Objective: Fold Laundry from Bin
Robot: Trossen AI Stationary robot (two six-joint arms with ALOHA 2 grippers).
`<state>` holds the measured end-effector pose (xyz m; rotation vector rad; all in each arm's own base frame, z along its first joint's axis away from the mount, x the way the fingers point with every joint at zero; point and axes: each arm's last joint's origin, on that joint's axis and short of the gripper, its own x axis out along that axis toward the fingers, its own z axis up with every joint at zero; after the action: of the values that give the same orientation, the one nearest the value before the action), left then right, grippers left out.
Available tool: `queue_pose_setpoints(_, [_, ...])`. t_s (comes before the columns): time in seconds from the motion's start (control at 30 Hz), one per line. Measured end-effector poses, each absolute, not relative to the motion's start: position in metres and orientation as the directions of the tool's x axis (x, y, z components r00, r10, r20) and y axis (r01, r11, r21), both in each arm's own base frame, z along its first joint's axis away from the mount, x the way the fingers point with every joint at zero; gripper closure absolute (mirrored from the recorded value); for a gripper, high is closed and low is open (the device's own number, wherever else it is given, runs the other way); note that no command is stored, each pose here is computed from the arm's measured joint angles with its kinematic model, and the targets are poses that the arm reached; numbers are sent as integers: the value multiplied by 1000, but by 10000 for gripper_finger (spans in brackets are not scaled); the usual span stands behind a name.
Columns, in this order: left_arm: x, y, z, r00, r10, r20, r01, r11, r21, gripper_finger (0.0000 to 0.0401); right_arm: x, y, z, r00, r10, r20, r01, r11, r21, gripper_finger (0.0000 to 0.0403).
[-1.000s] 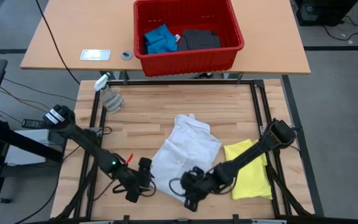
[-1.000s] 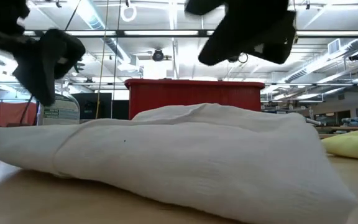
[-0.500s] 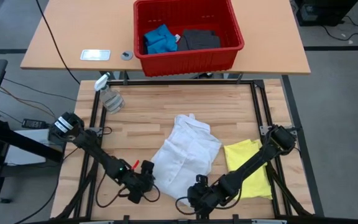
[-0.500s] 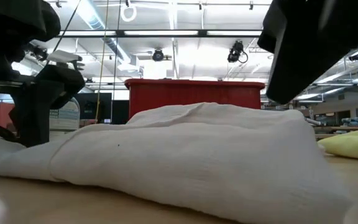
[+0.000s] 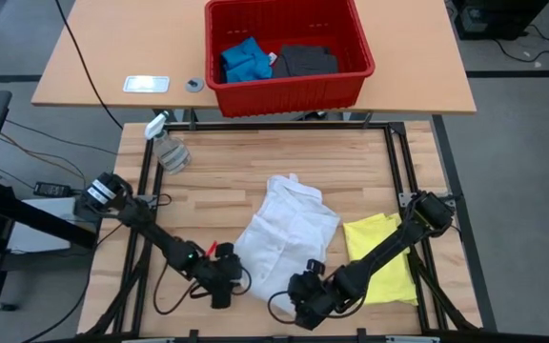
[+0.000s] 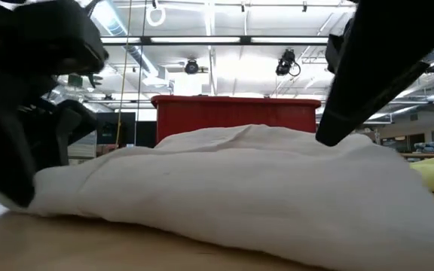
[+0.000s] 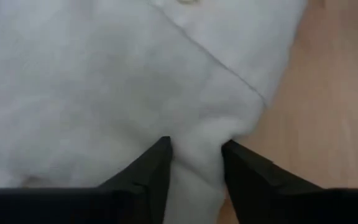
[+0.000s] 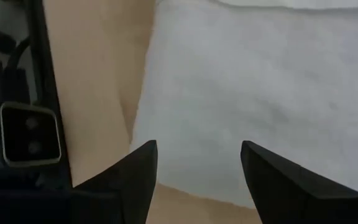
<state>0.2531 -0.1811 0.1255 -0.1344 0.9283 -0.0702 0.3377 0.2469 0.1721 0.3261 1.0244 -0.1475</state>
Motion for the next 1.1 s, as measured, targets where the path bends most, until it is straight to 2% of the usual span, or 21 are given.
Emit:
queue_pose_setpoints(0.23, [267,-176,130,663,-154,-732,-209,901,-379,294,335,249,171,501,36,-865,392,881,264,169])
queue_pose_setpoints(0.4, [270,-180,134,705,-180,-686,-294,806,-514,324,322,253,169,428,25,-903,437,869,232,189])
queue_pose_setpoints(0.5, [267,-190,138,718,-201,-667,-271,801,-533,350,312,257,171,395,11,-918,435,878,198,200])
queue_pose_setpoints(0.7, [283,-224,159,759,-240,-605,-92,881,-465,388,295,270,183,403,47,-914,432,871,235,207])
queue_pose_setpoints(0.87, [311,-227,176,729,-176,-662,-77,939,-335,375,279,279,195,440,22,-898,447,862,240,207])
queue_pose_setpoints(1.0, [325,-216,188,723,-131,-679,-70,963,-259,342,268,289,197,440,39,-897,383,895,227,207])
queue_pose_setpoints(1.1, [330,-210,197,727,-147,-671,-6,975,-220,311,263,296,193,422,66,-904,318,923,216,207])
